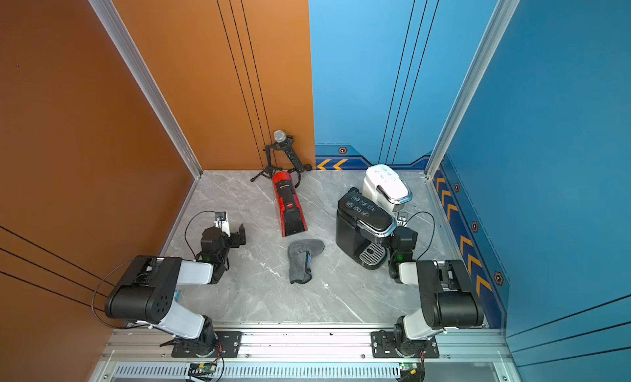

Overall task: Wipe the surface of a coffee machine
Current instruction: Pick up the cleaning item at the center of the board.

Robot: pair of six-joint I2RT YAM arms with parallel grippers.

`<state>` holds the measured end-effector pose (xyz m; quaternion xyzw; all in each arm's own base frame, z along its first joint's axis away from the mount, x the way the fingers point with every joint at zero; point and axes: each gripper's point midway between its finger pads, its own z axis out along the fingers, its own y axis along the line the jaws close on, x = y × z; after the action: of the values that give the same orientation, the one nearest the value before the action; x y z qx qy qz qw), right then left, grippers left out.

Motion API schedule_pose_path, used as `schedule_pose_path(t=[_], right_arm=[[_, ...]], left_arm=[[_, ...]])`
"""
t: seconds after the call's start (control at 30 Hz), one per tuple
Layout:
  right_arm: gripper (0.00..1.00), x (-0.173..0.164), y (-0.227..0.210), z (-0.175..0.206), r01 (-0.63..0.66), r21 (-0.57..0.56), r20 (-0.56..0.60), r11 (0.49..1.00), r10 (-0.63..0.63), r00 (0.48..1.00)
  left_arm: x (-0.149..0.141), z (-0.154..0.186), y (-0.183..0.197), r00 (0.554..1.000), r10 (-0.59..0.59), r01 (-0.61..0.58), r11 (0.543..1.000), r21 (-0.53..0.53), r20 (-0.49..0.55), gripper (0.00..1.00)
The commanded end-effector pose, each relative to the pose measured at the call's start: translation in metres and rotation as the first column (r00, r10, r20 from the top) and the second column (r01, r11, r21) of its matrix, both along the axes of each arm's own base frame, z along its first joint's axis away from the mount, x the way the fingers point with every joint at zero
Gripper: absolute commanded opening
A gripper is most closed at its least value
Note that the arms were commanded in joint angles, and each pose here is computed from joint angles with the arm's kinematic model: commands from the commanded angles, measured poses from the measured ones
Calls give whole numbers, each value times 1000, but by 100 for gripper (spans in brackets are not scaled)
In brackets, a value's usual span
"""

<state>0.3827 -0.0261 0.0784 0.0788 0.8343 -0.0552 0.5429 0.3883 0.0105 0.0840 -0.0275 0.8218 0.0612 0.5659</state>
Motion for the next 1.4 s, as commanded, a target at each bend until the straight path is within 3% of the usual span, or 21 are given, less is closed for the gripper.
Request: schedule_pose_path(t=[0.0, 0.7, 0.8, 0.97, 1.13, 1.37], right_arm=[[100, 10, 9, 12, -47, -15, 27, 999, 47, 999], [100, 10, 9, 13, -47, -14, 30, 999, 47, 998], [100, 8, 2, 24, 2, -21, 35, 1000, -1, 999], [100, -22, -32, 61, 249, 137, -147, 959, -229, 962], [100, -53, -28, 65, 254, 288, -201, 923, -201, 959], [100, -112, -26, 105, 279, 325, -145, 904, -243, 959]], left_arm=[[5, 7, 0, 1000, -3, 2, 1000, 18, 25, 98], [5, 7, 0, 1000, -4, 4, 1000, 18, 25, 98], [4, 7, 0, 1000, -3, 3, 1000, 17, 24, 98], [4, 7, 3, 1000, 15, -16, 1000, 15, 26, 98], [4, 8, 3, 999, 18, -19, 1000, 16, 30, 98], [4, 7, 3, 999, 25, -25, 999, 24, 26, 98]])
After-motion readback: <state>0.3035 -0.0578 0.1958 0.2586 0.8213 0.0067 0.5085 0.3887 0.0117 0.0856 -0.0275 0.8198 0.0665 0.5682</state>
